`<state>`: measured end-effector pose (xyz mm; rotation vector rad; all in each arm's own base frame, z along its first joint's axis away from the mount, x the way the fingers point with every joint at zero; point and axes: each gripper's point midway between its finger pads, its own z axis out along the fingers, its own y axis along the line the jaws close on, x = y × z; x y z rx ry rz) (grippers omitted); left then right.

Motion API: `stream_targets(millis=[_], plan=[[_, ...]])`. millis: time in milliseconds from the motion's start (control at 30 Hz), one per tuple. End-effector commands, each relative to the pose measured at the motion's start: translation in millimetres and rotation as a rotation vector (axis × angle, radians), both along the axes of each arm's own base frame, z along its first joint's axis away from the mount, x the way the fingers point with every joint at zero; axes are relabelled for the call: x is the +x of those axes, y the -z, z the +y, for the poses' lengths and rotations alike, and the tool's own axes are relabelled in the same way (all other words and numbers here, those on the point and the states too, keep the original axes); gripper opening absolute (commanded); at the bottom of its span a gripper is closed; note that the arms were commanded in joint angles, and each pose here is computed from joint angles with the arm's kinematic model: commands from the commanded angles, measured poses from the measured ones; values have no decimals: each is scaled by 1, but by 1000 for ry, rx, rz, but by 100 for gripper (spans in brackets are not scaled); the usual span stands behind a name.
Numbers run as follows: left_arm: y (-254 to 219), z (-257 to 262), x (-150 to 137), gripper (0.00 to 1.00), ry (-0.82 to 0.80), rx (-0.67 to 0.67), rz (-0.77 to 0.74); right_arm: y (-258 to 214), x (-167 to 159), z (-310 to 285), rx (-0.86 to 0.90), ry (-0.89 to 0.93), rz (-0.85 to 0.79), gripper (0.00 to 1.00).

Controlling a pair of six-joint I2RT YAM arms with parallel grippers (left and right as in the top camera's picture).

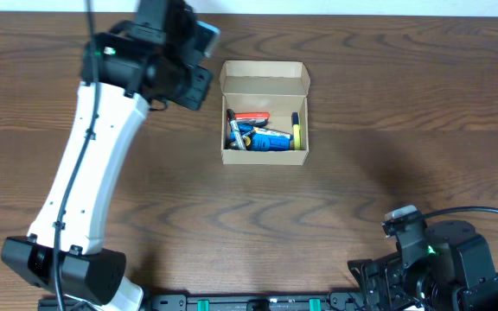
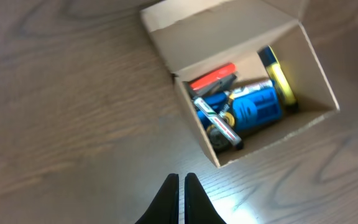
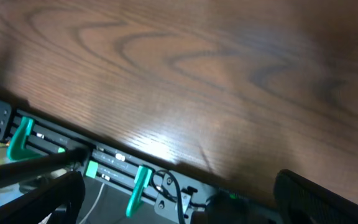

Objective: Pack container
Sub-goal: 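Carry the blue-capped marker into the box and release it, then bring both grippers to the box lid flaps at its back edge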

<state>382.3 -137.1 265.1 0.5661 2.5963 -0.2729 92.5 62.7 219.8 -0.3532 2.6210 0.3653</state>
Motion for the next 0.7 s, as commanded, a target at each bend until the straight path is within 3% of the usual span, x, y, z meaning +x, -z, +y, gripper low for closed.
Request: stream_targets(millis=[0,133,367,433,533,600,633,667], plan=[[6,15,7,6,-149,-97,72,-4,3,7,41,-7,-13,99],[18,42,16,6,-281,-117,128,-9,-1,20,135,3,24,99],[42,49,29,6,-304,-108,176,-28,23,31,239,77,-55,96],[53,45,35,6,-327,-131,203,-32,36,29,230,105,-115,82],[72,35,45,6,-334,-180,259,-33,62,23,232,213,-168,34],[87,28,51,6,-322,-205,293,-27,79,22,235,279,-172,10],[95,27,54,6,-329,-209,305,-23,87,23,234,304,-167,1],[103,27,59,6,-345,-211,319,-18,97,24,229,328,-157,1]])
